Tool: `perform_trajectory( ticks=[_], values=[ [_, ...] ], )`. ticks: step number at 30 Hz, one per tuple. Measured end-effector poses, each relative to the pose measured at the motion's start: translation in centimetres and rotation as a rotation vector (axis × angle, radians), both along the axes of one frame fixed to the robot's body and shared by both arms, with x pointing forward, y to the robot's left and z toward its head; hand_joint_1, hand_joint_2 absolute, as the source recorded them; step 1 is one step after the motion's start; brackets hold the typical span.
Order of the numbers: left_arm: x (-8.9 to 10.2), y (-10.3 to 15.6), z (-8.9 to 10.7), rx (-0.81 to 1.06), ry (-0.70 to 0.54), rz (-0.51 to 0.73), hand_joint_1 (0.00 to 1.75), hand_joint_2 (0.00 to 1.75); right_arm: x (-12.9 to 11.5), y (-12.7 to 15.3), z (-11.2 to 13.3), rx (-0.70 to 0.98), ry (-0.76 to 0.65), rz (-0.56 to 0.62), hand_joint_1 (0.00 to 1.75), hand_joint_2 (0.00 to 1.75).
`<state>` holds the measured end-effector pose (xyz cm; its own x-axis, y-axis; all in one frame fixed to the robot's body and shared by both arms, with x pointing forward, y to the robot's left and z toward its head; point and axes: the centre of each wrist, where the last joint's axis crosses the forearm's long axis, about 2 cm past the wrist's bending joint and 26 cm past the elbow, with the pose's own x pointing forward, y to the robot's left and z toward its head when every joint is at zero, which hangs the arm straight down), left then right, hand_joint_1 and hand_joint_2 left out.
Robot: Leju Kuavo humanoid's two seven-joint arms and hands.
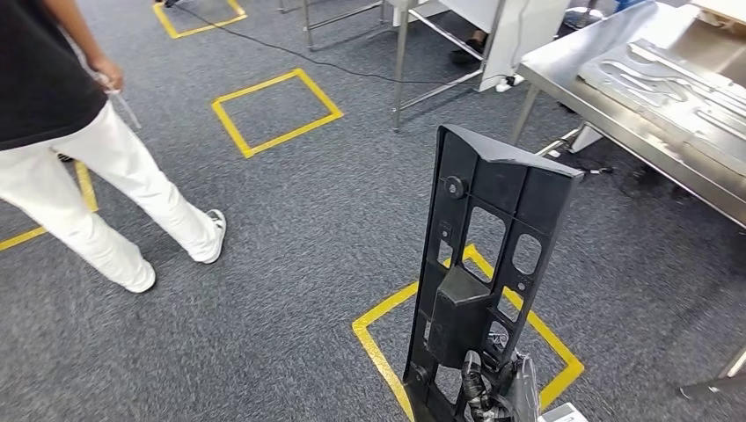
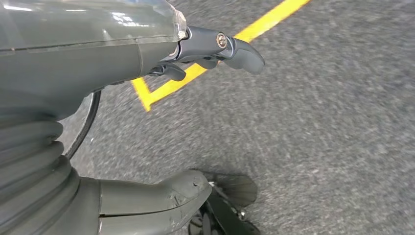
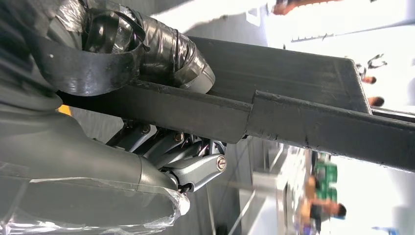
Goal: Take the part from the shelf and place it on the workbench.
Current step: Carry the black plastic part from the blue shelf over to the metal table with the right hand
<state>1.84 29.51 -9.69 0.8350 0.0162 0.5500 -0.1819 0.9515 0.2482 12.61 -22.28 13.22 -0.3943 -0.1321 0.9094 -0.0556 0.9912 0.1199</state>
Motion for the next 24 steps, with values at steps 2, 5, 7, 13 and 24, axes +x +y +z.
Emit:
perform_trajectory(
  ticks=[2,5,7,13,24],
  values=[
    [0.07,0.05,-0.01,0.001,-0.001,0.0,0.0,1.75,-0.05,0.0,0.04,-0.007,0.0,-0.003,1.75,1.75],
    [0.25,0.02,-0.02,-0.001,-0.004,-0.001,0.0,1.75,-0.19,-0.04,0.11,-0.011,0.0,-0.004,1.75,1.75],
    [0.35,0.03,-0.02,-0.001,-0.006,-0.002,0.0,1.75,-0.26,-0.12,0.17,-0.014,-0.002,-0.005,1.75,1.75],
    [0.14,-0.01,-0.08,-0.003,0.001,-0.008,0.0,1.75,-0.4,-0.3,0.14,-0.021,0.001,-0.012,1.75,1.75],
    [0.53,0.02,-0.07,-0.003,-0.008,-0.011,0.0,1.75,-0.49,-0.3,0.43,-0.02,-0.009,-0.011,1.75,1.75]
  ],
)
